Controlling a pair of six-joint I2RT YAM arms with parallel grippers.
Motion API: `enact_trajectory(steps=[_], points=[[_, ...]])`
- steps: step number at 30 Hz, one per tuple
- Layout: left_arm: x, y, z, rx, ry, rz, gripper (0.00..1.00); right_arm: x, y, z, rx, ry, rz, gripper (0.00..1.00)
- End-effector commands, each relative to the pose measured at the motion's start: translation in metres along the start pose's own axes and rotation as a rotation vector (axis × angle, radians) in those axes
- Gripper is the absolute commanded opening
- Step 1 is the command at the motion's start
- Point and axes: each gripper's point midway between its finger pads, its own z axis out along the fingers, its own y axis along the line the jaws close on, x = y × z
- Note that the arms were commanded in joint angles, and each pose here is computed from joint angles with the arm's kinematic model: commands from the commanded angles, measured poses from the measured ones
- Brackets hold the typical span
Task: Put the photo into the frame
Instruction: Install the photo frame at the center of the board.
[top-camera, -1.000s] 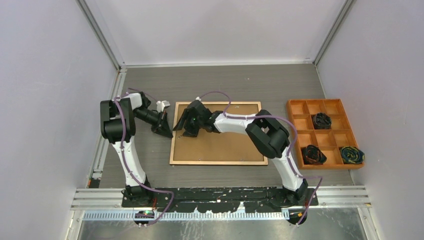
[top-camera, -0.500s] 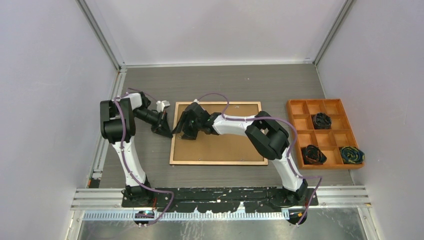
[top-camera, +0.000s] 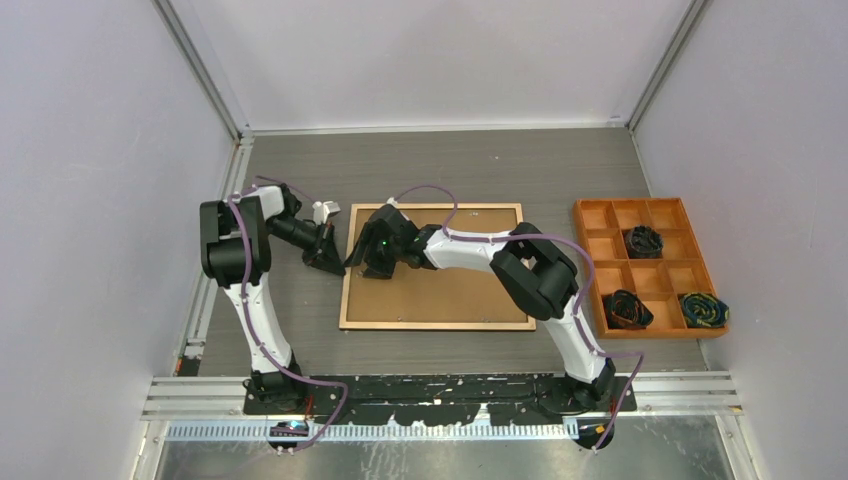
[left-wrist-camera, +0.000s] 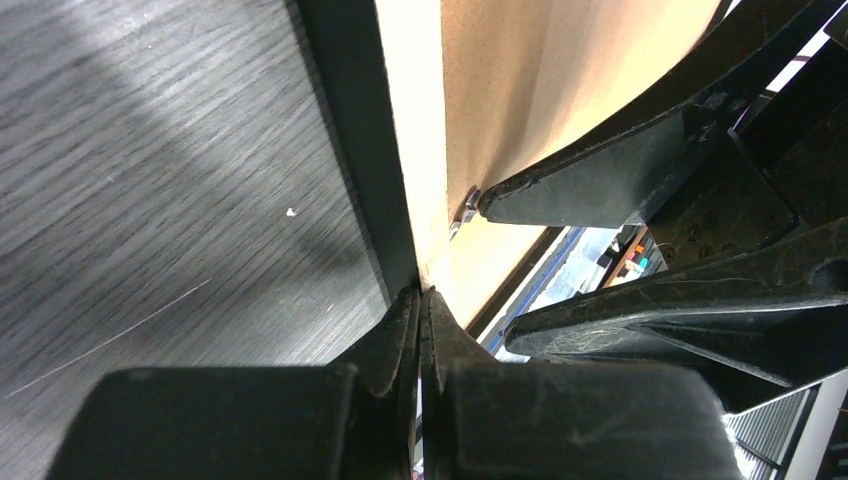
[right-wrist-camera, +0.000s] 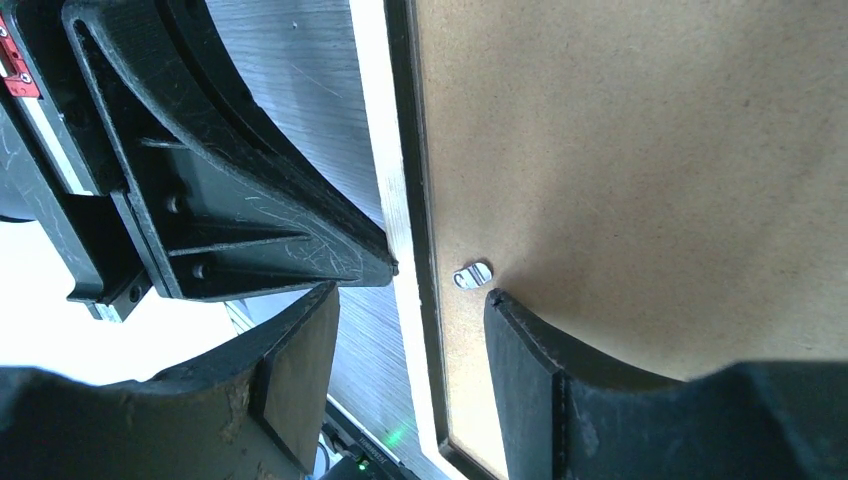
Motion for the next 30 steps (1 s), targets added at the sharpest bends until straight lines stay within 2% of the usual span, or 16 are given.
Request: enact_trajectory(steps=[1,30], points=[[-0.006,0.007,0.0,-0.054,-0.025,0.104,0.0,-0.012,0.018,-0.001,-0.039,-0.044,0.0,0.6],[-0.006,0.006,0.001,-0.054,-0.017,0.115,0.01,-0.016,0.02,0.013,-0.106,-0.02,0.04,0.56]])
